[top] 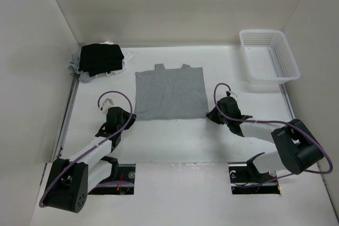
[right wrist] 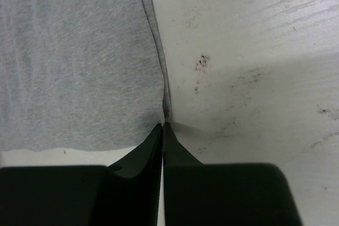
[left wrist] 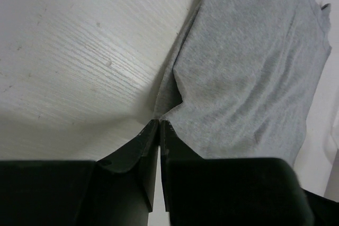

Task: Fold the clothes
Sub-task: Fold the tank top

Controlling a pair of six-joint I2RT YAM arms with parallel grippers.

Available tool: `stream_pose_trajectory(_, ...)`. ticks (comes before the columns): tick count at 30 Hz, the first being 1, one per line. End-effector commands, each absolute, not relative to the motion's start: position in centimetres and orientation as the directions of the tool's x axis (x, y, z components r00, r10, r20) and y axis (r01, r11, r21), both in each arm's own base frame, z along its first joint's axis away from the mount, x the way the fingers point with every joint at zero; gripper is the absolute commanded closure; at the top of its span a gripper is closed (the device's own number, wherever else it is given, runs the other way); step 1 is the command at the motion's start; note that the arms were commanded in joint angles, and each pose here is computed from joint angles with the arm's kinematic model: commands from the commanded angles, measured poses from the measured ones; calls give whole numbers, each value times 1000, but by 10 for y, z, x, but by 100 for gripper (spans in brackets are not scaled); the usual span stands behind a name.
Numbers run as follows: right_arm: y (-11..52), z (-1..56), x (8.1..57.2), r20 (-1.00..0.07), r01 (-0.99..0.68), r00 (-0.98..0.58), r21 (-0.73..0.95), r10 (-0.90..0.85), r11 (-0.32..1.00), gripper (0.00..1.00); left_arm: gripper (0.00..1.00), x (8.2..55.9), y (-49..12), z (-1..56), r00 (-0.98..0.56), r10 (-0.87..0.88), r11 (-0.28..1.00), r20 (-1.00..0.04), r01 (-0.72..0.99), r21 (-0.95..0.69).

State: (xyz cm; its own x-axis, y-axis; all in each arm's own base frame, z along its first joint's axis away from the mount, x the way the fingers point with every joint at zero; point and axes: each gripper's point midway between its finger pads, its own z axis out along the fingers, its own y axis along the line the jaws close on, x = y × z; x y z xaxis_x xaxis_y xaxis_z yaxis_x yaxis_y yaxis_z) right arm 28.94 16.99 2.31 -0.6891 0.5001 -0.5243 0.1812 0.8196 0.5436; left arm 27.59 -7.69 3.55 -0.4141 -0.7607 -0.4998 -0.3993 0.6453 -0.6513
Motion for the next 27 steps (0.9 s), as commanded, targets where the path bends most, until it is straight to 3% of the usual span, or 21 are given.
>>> stream_pose_trajectory(1, 180, 49, 298, -570, 126, -648, 573, 505, 810, 98, 97, 284, -85, 65, -402, -755, 644, -518, -311, -699)
stream_pose_trajectory(5, 173, 97, 272, -666, 55, -580, 542, 469, 839, 99, 97, 284, -89, 136, -354, -735, 660, -578, -179, -730)
stream_pose_trajectory(10, 148, 183, 221, -752, -24, -465, 537, 466, 843, 99, 97, 252, -78, 239, -221, -712, 690, -667, -41, -723)
stream_pose_trajectory(18, 111, 326, 161, -788, -205, -327, 598, 521, 775, 99, 97, 184, -48, 367, -6, -699, 709, -715, 121, -695)
stream_pose_trajectory(22, 122, 355, 151, -796, -291, -331, 597, 507, 748, 98, 97, 178, -47, 378, 10, -702, 707, -713, 137, -694)
stream_pose_trajectory(27, 143, 347, 165, -846, -290, -298, 521, 442, 803, 96, 97, 211, -56, 330, -69, -686, 722, -724, 56, -690)
